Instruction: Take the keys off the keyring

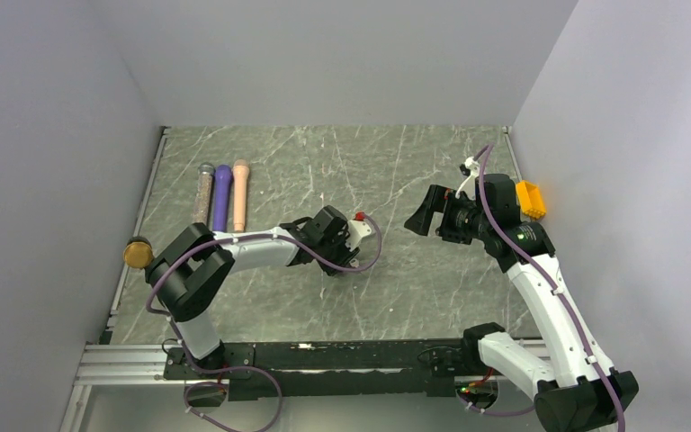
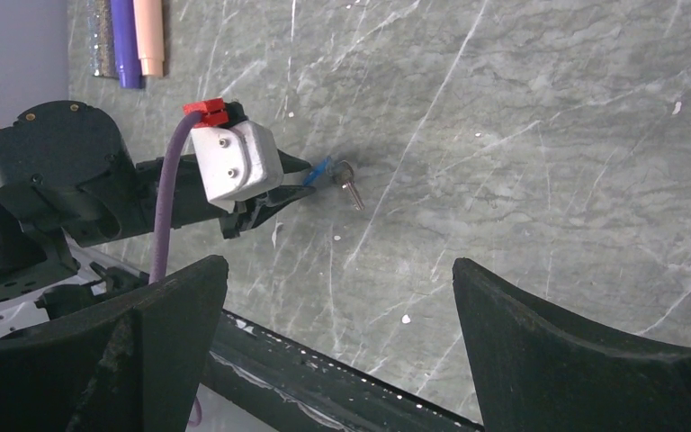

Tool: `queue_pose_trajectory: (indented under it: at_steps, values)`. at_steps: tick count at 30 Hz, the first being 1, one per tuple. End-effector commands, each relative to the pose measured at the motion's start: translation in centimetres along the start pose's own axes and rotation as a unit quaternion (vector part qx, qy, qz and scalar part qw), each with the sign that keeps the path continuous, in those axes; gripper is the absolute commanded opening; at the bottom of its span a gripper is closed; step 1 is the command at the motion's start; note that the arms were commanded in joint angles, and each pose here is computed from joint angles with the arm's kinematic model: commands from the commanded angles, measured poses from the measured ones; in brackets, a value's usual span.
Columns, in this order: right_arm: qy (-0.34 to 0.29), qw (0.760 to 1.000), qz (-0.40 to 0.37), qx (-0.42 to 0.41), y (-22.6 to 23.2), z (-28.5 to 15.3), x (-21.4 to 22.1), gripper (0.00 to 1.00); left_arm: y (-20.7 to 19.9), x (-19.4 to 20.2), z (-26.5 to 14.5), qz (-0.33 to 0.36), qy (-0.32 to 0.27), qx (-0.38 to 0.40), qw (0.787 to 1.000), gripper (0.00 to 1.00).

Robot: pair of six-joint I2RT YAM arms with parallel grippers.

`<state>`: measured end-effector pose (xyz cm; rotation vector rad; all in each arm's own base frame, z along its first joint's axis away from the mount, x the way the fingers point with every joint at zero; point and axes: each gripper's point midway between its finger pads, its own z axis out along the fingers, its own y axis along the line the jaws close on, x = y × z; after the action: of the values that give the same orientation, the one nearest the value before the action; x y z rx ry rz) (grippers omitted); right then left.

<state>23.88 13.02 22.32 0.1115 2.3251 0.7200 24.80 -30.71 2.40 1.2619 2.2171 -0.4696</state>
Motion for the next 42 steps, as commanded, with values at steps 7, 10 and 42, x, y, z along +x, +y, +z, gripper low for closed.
queue_pose_trajectory:
  at_steps: [7,10,42]
  values:
    - [-0.020,1.000,-0.012,-0.004,0.4,-0.6,-1.0,1.00,0.2,-2.3,-0.7,0.013,-0.016,-0.001,1.000,0.16]
    - [-0.020,1.000,-0.011,-0.007,0.5,-0.6,-0.9,1.00,0.3,-3.0,-1.5,0.014,-0.014,-0.006,1.000,0.11]
    - [-0.074,0.917,0.022,-0.390,15.3,-7.7,-9.3,1.00,-2.7,-20.7,-23.8,0.035,-0.219,0.061,0.973,0.00]
